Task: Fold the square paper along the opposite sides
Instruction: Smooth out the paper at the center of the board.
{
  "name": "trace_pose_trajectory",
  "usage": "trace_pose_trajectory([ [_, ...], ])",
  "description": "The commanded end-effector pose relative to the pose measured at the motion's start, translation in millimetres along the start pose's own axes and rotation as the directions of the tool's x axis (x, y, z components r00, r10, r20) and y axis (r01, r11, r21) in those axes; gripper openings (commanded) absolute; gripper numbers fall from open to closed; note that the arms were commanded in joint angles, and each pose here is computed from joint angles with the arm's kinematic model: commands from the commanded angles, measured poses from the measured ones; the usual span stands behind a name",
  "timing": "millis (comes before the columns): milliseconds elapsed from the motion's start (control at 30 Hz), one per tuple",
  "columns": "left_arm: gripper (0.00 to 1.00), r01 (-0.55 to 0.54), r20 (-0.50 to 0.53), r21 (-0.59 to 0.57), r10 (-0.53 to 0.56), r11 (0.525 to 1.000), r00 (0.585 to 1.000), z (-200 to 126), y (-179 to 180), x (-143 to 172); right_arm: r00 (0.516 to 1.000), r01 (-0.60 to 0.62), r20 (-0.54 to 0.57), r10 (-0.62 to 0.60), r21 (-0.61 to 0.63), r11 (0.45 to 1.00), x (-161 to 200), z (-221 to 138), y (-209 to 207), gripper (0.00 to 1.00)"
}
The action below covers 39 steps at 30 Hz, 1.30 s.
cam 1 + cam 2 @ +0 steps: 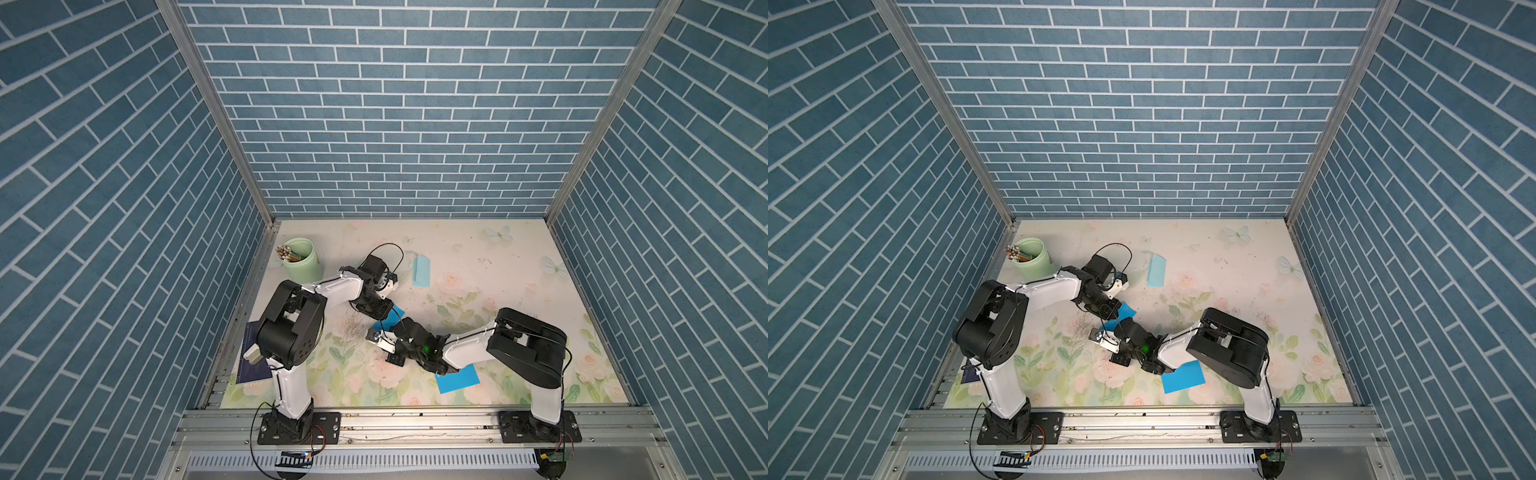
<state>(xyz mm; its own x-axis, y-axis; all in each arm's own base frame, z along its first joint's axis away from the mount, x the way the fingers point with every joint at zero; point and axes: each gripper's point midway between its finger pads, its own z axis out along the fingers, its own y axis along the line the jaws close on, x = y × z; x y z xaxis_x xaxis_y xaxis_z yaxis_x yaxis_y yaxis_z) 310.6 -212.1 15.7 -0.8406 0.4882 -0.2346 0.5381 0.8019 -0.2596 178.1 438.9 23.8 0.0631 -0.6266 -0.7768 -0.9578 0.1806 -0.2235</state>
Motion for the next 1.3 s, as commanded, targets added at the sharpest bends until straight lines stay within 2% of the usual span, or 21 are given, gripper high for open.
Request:
trace_pose_trajectory([
  [0,0.0,0.052,-0.189,-0.129,-0.076,0.99,0.979,28,35,58,0.998,-0.057,-0.03,0.056,-0.035,0.998,1,-24,3,0.06],
  [67,0.0,0.052,-0.193,-0.128,-0.076,0.99,0.978,29,33,59,0.995,-0.077,0.073,0.074,0.037,0.996,-22,-43,-28,0.05],
  [133,0.0,0.051,-0.194,-0.124,-0.074,0.991,0.978,30,31,60,0.987,-0.112,0.129,0.096,0.12,0.987,-21,-59,-63,0.06],
  [300,0.0,0.05,-0.201,-0.123,-0.074,0.991,0.977,31,30,63,0.982,-0.169,0.122,0.145,0.221,0.961,5,-61,-108,0.05],
  [433,0.0,0.051,-0.229,-0.121,-0.078,0.991,0.97,38,30,66,0.982,-0.176,0.105,0.157,0.208,0.962,9,-46,-109,0.04],
  [733,0.0,0.05,-0.219,-0.112,-0.074,0.992,0.973,36,28,65,0.986,-0.166,0.035,0.162,0.174,0.971,30,-18,-93,0.0],
  [933,0.0,0.05,-0.216,-0.111,-0.073,0.993,0.974,36,27,65,0.991,-0.136,0.006,0.137,0.2,0.97,35,-14,-98,0.0],
  [1100,0.0,0.05,-0.214,-0.11,-0.073,0.993,0.974,35,27,64,0.99,-0.141,0.039,0.135,0.21,0.968,22,-19,-103,0.0],
  [1267,0.0,0.051,-0.214,-0.11,-0.074,0.993,0.974,35,27,64,0.988,-0.154,0.022,0.153,0.204,0.967,30,-9,-102,0.0],
])
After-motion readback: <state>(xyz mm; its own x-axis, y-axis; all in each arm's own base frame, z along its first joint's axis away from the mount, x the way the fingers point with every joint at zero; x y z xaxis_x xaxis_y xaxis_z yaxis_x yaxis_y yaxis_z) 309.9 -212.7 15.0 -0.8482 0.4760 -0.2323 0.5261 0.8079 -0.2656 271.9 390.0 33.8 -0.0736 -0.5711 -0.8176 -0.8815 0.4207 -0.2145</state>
